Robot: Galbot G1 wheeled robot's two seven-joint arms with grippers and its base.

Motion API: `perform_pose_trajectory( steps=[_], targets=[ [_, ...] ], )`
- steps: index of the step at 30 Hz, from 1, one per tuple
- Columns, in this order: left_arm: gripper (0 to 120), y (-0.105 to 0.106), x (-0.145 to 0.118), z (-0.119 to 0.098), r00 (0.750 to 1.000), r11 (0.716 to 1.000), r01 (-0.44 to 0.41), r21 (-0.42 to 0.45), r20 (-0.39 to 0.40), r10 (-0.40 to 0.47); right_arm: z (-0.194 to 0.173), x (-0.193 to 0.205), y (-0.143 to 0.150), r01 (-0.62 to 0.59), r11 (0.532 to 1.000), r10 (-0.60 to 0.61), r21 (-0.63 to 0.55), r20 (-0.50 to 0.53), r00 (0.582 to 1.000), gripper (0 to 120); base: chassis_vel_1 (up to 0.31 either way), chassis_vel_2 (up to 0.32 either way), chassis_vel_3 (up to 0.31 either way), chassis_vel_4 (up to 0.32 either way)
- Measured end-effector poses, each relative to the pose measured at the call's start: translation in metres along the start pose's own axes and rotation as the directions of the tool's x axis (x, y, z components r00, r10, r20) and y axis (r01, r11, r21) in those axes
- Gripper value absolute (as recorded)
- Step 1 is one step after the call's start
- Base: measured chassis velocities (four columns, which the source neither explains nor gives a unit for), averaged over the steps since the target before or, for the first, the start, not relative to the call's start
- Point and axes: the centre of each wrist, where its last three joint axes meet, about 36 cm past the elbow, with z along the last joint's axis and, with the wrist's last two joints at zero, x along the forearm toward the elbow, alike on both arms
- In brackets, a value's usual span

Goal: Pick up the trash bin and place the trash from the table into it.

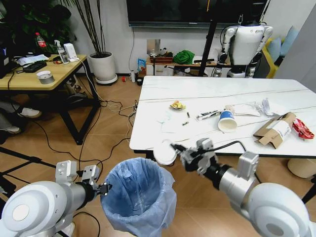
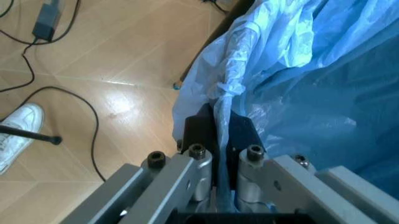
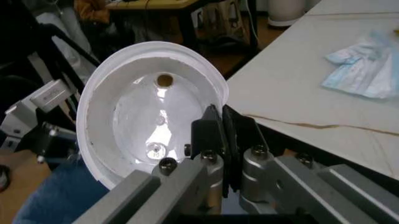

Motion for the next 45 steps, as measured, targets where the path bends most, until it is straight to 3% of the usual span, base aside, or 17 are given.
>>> perform_pose_trajectory(
  steps=[24, 35, 45],
  targets=[
    [0, -0.001, 0.0, 0.0, 1.0, 1.0, 0.017, -0.008, -0.005, -0.018, 0.021, -0.019, 0.029, 0.164, 0.983, -0.158, 0.084, -0.075, 0.985, 0, 0.0, 0.0, 0.0, 0.0],
    [0, -0.002, -0.001, 0.0, 1.0, 1.0, 0.015, -0.013, -0.011, -0.015, 0.031, -0.033, 0.024, 0.117, 0.99, -0.108, 0.074, -0.116, 0.987, 36, 0.0, 0.0, 0.0, 0.0],
    [0, -0.003, -0.004, 0.003, 1.0, 1.0, 0.012, -0.019, -0.024, -0.012, 0.004, -0.027, 0.006, 0.059, 0.996, -0.058, 0.064, -0.022, 0.998, 72, 0.0, 0.0, 0.0, 0.0]
  ],
)
